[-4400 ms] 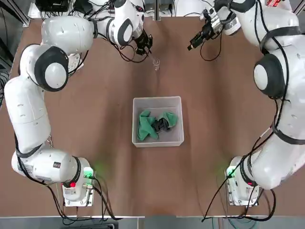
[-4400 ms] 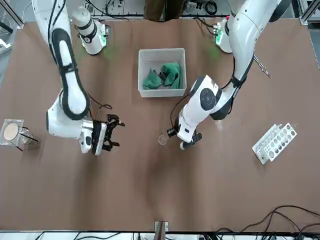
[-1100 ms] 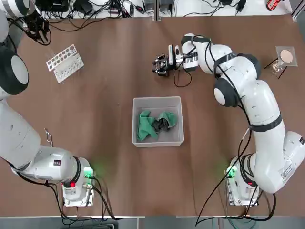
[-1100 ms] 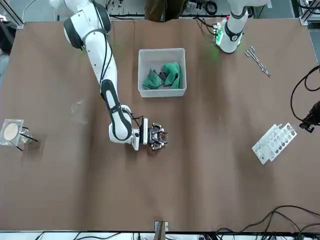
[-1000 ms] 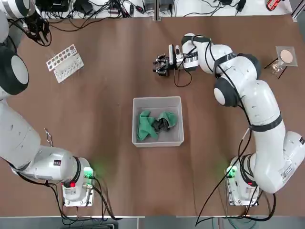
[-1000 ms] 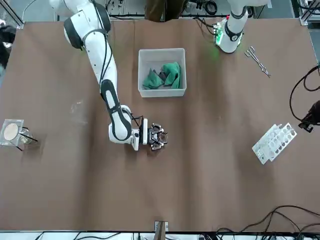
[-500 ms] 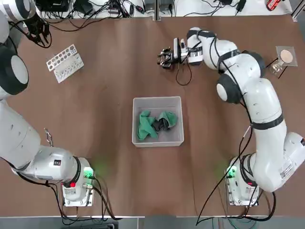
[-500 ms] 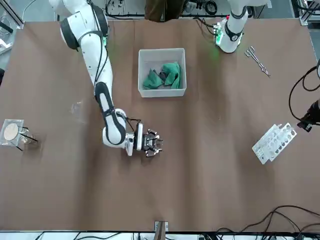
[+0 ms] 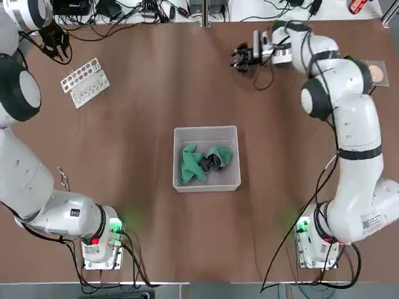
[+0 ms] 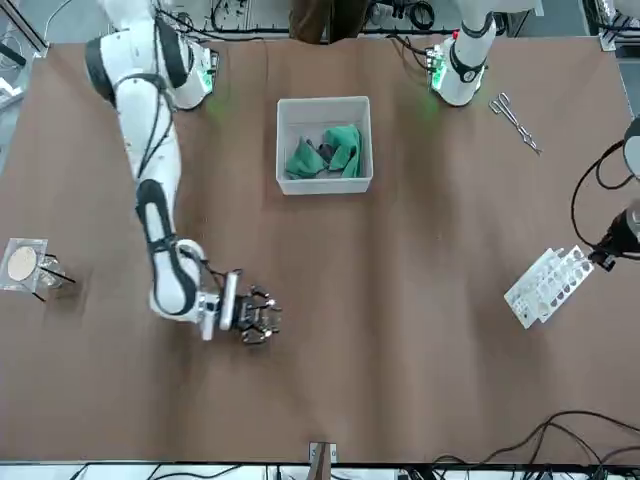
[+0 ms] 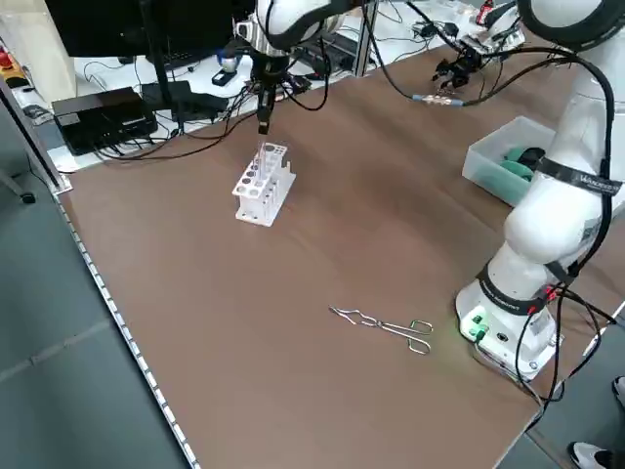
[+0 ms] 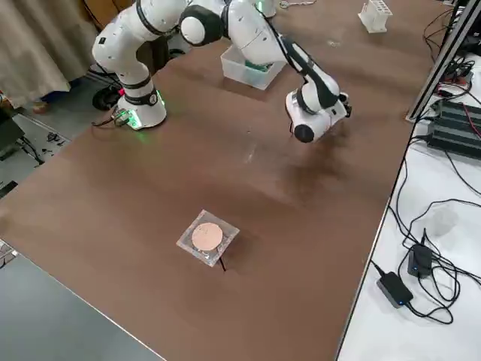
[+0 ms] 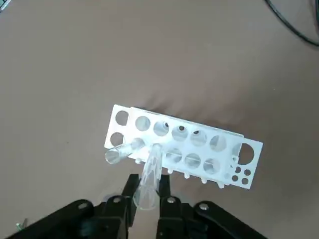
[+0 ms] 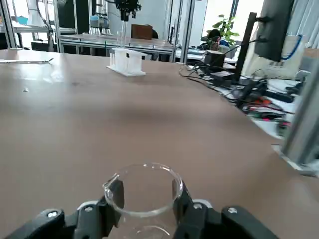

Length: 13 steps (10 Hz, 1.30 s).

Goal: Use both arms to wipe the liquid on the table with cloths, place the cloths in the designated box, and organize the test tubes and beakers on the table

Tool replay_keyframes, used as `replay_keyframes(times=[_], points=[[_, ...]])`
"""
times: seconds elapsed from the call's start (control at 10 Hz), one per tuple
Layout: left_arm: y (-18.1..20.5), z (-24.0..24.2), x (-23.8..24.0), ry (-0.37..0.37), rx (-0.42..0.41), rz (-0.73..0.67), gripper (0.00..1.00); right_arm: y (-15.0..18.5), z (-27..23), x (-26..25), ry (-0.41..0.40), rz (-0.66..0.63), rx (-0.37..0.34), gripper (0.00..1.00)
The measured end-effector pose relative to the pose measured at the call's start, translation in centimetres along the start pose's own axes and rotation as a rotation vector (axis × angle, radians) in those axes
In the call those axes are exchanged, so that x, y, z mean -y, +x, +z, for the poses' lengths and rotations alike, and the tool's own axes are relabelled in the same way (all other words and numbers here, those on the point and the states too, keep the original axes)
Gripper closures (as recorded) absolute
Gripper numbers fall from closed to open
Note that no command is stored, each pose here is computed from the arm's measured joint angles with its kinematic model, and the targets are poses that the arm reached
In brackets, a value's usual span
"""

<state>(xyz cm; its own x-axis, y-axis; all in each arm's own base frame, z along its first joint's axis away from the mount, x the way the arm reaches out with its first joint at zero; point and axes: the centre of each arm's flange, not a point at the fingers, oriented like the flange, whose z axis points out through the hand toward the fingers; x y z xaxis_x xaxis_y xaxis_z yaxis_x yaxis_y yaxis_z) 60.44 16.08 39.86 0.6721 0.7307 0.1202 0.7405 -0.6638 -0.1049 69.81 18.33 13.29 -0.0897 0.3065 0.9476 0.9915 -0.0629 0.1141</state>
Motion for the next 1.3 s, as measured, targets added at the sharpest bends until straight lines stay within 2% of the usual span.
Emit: replay_keyframes(times=[0.3, 0.5, 0.6, 0.7, 0.9, 1.1, 1.3], points=[[0.1, 0.0, 0.1, 0.001, 0.000, -0.003, 0.77, 0.2, -9.5, -2.2, 0.037, 0.045, -0.037, 0.51], [0.1, 0.0, 0.2, -0.005, 0.003, -0.009, 0.49, -1.5, -14.6, -2.1, 0.065, 0.072, -0.036, 0.51], [0.2, 0.0, 0.2, -0.006, 0.004, -0.010, 0.45, -2.2, -17.6, -1.9, 0.092, 0.098, -0.024, 0.51], [0.2, 0.0, 0.2, -0.007, 0.003, -0.010, 0.37, -2.4, -20.9, -2.2, 0.110, 0.112, 0.004, 0.51], [0.2, -0.1, 0.2, -0.008, 0.002, -0.010, 0.27, -0.9, -26.0, -3.2, 0.132, 0.130, 0.043, 0.51], [-0.1, -0.8, -0.7, -0.023, -0.010, 0.028, 0.00, 1.5, -31.1, -3.2, 0.159, 0.157, 0.093, 0.51], [-2.1, -4.4, -4.1, -0.084, -0.048, 0.166, 0.00, 3.6, -37.9, -2.6, 0.163, 0.180, 0.161, 0.51]])
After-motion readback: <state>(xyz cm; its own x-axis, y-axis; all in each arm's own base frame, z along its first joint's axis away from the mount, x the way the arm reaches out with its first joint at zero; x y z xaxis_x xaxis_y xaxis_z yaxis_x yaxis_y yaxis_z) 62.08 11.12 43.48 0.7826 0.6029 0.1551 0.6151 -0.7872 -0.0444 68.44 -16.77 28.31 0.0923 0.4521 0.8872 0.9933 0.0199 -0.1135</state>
